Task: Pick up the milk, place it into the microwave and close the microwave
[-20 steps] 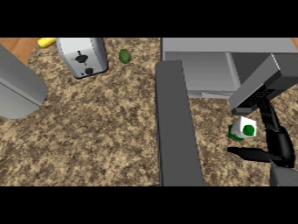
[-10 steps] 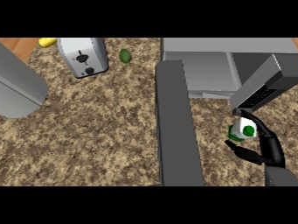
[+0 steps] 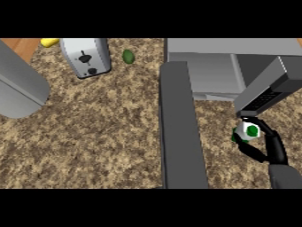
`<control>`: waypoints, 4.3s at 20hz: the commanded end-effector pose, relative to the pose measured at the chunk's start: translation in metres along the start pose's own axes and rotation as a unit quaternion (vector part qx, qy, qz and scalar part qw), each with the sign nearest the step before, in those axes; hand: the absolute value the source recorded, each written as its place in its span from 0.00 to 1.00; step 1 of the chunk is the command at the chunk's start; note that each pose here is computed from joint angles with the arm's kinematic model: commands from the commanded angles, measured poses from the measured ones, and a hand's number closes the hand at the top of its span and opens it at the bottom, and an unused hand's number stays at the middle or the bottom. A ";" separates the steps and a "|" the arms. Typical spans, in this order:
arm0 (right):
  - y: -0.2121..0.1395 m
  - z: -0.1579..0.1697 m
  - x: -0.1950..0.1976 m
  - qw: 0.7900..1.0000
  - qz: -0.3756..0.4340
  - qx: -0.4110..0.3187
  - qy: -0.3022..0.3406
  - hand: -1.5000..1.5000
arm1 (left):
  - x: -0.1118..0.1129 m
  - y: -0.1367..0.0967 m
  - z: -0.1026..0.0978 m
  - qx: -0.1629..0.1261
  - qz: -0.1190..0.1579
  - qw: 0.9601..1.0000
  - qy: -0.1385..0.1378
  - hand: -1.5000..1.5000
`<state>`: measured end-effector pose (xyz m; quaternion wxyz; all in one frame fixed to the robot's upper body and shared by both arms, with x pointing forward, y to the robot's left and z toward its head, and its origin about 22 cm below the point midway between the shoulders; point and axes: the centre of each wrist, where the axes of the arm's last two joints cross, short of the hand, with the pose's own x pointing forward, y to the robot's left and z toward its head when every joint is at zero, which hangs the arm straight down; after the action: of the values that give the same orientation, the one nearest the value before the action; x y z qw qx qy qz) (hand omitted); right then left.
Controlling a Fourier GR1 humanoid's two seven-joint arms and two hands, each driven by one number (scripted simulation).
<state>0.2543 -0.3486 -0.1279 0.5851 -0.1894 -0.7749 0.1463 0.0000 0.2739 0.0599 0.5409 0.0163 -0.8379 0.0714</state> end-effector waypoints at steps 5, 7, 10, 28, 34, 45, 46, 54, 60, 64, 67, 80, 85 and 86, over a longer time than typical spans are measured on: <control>-0.005 0.001 -0.008 0.998 0.062 0.008 -0.013 1.00 | 0.005 0.014 0.010 -0.012 0.010 1.000 -0.003 0.00; 0.018 -0.010 -0.001 0.996 0.073 0.034 -0.027 1.00 | 0.007 0.003 0.000 -0.004 0.005 1.000 0.001 0.00; 0.042 -0.023 0.007 0.994 0.079 0.061 -0.038 1.00 | -0.008 0.001 -0.002 -0.011 0.016 1.000 -0.001 0.00; 0.065 -0.086 0.048 0.979 -0.044 0.121 -0.157 1.00 | -0.013 0.044 0.015 0.014 0.013 1.000 0.015 0.00; 0.080 -0.130 0.093 0.989 -0.012 0.063 -0.135 1.00 | -0.011 0.037 0.011 0.020 0.008 1.000 0.016 0.00; 0.069 -0.199 0.139 0.991 0.020 0.098 -0.092 1.00 | -0.019 0.056 -0.001 0.015 0.004 1.000 0.022 0.00; 0.075 -0.194 0.135 0.991 0.041 0.086 -0.096 1.00 | -0.017 0.052 0.008 0.011 0.000 1.000 0.027 0.00; 0.050 -0.215 0.140 0.991 0.124 0.009 -0.058 1.00 | -0.026 0.051 -0.013 -0.009 0.018 1.000 0.024 0.00; 0.065 -0.216 0.146 0.990 0.096 -0.102 -0.004 0.00 | -0.037 0.053 -0.020 -0.021 0.015 0.999 0.030 0.00; 0.054 -0.205 0.130 0.986 0.127 -0.104 -0.022 0.00 | -0.036 0.062 -0.030 -0.026 0.000 1.000 0.016 0.00; 0.059 -0.204 0.129 0.981 0.172 -0.084 -0.023 0.00 | -0.039 0.055 -0.032 -0.039 0.005 0.999 0.028 0.00; 0.071 -0.198 0.127 0.997 0.059 -0.019 -0.035 0.00 | -0.054 0.038 -0.041 -0.090 0.024 0.995 0.033 0.00; 0.072 -0.190 0.119 0.999 0.002 -0.013 -0.047 0.00 | -0.060 0.027 -0.038 -0.092 0.036 0.994 0.037 0.00; 0.065 -0.199 0.125 0.999 -0.007 -0.005 -0.047 0.00 | -0.057 0.021 -0.041 -0.092 0.040 0.994 0.036 0.00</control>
<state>0.4235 -0.2260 0.0030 0.5494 -0.2124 -0.7920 0.1608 0.0575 0.3081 0.0218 0.5687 -0.0586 -0.8203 0.0156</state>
